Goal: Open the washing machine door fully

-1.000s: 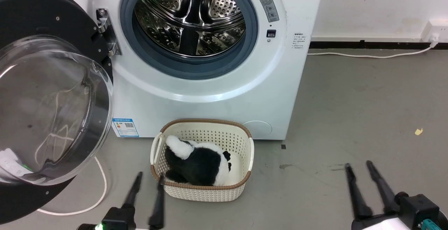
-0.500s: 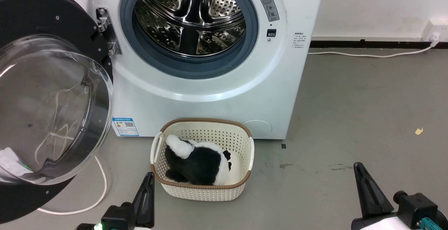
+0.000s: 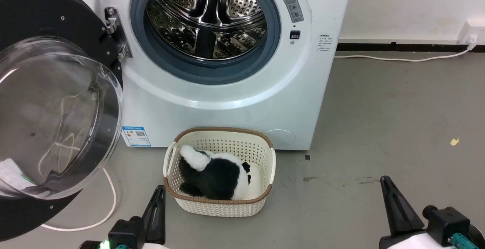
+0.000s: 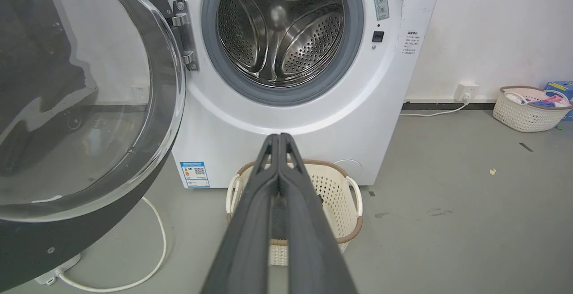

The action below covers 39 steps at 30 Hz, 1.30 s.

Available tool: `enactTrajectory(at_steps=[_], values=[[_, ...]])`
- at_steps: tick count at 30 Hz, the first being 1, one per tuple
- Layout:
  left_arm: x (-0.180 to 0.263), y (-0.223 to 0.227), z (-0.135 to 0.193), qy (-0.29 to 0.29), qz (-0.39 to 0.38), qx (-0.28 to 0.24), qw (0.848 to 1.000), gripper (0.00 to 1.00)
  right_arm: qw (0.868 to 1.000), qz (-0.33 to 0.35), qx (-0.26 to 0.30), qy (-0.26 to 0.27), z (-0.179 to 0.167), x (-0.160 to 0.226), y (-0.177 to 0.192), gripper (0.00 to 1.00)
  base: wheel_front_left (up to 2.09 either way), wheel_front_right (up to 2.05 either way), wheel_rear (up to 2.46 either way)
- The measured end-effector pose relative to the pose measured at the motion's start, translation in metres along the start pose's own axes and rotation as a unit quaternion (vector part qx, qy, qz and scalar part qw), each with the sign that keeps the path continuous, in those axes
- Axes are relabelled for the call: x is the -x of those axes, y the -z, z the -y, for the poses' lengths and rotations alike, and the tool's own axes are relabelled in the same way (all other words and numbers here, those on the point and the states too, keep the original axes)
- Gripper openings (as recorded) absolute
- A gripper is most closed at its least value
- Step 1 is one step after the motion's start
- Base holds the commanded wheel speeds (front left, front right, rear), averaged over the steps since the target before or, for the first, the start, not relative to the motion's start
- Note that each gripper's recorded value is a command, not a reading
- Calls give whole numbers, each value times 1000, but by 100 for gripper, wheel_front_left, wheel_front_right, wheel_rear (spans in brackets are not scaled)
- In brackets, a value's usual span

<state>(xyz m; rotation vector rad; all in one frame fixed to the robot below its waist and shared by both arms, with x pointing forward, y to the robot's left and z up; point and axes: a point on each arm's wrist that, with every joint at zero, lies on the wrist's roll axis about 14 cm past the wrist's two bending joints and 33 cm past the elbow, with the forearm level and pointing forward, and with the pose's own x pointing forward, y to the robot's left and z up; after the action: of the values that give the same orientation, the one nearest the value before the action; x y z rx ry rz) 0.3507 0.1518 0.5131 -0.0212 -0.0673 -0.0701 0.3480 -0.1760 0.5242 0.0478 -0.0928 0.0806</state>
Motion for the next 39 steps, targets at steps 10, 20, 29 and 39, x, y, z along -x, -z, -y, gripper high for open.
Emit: enactTrajectory(at_steps=[10,20,29,39], values=[[-2,-1,-3,-2,-4,-4,1000,0,1000,-8,4,-3,-1,-1,2,0,0,0,0],[-5,-3,-7,-7,-6,-11,1000,0,1000,-15,6,-5,-2,-3,3,0,0,0,0],[-6,-4,-8,-9,-10,-12,1000,0,1000,-16,10,-8,-4,-7,1,0,0,0,0],[-7,-3,-11,-14,-16,-12,1000,0,1000,-24,14,-10,-5,-8,3,0,0,0,0]])
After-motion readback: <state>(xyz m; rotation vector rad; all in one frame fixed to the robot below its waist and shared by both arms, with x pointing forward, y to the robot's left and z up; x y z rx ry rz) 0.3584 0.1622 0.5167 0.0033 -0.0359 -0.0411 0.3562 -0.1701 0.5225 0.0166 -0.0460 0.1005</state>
